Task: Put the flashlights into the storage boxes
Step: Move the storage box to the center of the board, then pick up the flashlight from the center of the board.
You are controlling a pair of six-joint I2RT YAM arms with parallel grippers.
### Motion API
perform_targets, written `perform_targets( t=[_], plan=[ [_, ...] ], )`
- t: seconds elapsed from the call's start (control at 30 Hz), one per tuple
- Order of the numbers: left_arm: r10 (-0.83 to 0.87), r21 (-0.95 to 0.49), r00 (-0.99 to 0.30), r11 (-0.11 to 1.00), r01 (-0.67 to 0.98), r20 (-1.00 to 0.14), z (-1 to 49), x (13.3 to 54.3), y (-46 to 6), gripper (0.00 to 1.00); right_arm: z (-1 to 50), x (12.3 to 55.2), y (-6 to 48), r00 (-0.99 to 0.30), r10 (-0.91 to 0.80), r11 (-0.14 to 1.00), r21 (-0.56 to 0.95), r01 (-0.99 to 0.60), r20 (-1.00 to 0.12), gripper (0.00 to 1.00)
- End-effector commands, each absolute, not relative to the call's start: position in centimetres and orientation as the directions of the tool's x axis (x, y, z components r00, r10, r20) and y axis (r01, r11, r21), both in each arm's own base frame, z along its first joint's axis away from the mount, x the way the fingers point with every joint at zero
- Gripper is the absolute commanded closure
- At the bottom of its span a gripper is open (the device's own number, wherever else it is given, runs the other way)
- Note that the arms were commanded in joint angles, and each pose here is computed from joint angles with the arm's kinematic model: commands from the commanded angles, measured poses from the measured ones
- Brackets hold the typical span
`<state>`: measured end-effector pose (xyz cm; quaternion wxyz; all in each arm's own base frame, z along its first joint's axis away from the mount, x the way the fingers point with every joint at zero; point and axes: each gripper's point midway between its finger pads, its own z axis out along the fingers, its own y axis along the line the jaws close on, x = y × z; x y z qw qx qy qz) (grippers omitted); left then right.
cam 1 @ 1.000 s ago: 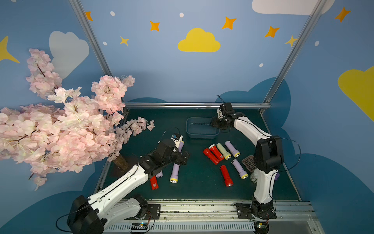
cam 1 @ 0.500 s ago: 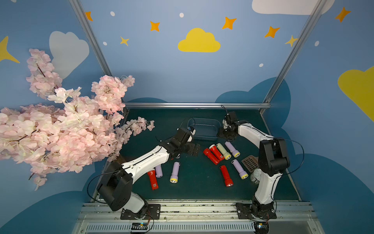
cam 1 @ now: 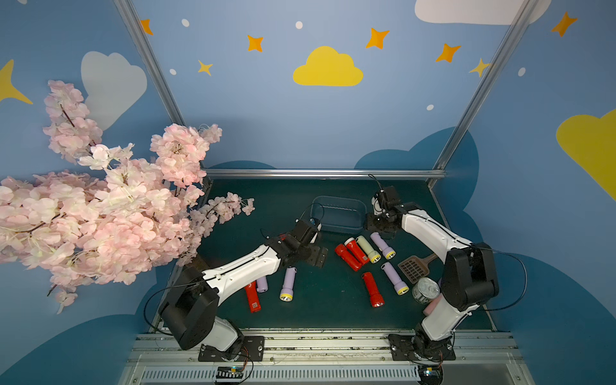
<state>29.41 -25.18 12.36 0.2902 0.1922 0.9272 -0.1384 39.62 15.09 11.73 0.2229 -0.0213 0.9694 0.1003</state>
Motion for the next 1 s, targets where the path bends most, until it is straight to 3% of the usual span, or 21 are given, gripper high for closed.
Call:
perform_targets(
  t=[0.0, 0.37, 0.7, 0.97],
  plan=[
    [0.252, -0.09, -0.781, 0.927, 0.365, -0.572, 12.5, 28.4, -22.5, 0.01, 12.3, 39.4, 15.7, -0.896, -0.024, 0.979, 0.173, -0.112, -0.443, 0.46],
    [0.193, -0.062, -0.799, 0.959, 0.276, -0.57, 11.4, 26.8, -19.4, 0.06, 14.4, 37.8, 17.0, -0.882, -0.043, 0.969, 0.194, -0.15, -0.469, 0.46],
    [0.181, -0.079, -0.822, 0.962, 0.263, -0.54, 9.1, 29.4, -19.8, 0.22, 18.0, 35.5, 16.2, -0.845, -0.032, 0.961, 0.217, -0.173, -0.534, 0.46],
    [0.174, -0.093, -0.847, 0.963, 0.253, -0.503, 7.8, 31.5, -20.2, 0.25, 20.0, 33.8, 16.3, -0.811, -0.018, 0.94, 0.265, -0.213, -0.585, 0.43]
  ],
)
